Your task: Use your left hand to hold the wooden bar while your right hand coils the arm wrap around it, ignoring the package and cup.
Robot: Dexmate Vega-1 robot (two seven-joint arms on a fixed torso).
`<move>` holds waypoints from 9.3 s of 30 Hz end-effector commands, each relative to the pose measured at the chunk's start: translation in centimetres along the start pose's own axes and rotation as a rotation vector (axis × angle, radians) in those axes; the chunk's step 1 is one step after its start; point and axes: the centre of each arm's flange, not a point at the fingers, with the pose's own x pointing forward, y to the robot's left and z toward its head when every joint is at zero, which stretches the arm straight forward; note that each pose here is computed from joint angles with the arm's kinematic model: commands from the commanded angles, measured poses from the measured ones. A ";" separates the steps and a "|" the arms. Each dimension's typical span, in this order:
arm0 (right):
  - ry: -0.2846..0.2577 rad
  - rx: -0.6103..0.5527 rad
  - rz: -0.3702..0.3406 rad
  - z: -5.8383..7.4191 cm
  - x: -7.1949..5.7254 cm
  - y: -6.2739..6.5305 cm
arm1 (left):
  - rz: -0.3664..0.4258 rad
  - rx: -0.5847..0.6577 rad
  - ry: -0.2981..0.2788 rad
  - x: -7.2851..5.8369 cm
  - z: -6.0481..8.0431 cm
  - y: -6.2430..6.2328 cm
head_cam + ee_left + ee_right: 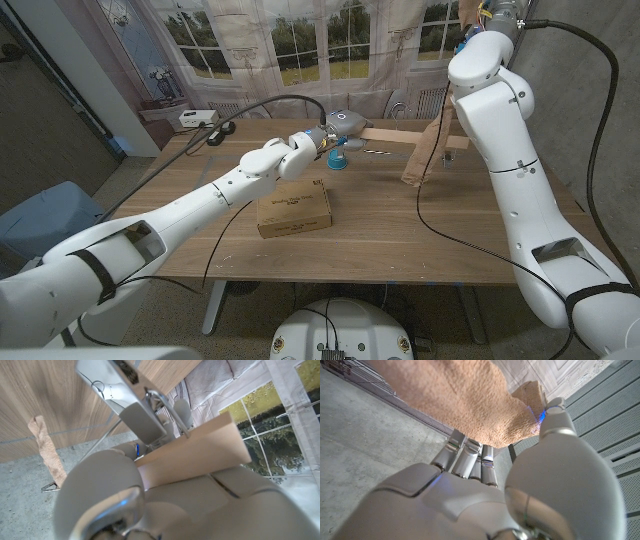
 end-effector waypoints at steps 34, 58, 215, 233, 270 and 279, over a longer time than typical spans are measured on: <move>0.258 -0.079 -0.039 -6.5 4.0 -1.3 | 0.009 -0.274 -0.035 -2.0 0.0 0.8; 0.470 -0.037 -0.027 -17.4 -1.5 -4.1 | 0.079 -0.508 -0.024 -2.9 -3.1 2.4; 0.315 -0.435 0.081 -24.9 -29.6 -2.7 | -0.038 -0.303 0.186 0.9 -4.0 3.8; 0.138 -0.588 -0.064 -20.3 -32.4 -3.6 | -0.106 -0.248 0.174 2.1 -3.2 3.0; -0.202 -0.326 -0.057 -12.9 -32.1 -1.3 | -0.173 -0.211 0.151 2.4 -2.7 2.0; -0.289 -0.291 -0.065 -11.1 -30.7 -1.1 | -0.211 -0.191 0.139 2.6 -2.5 1.4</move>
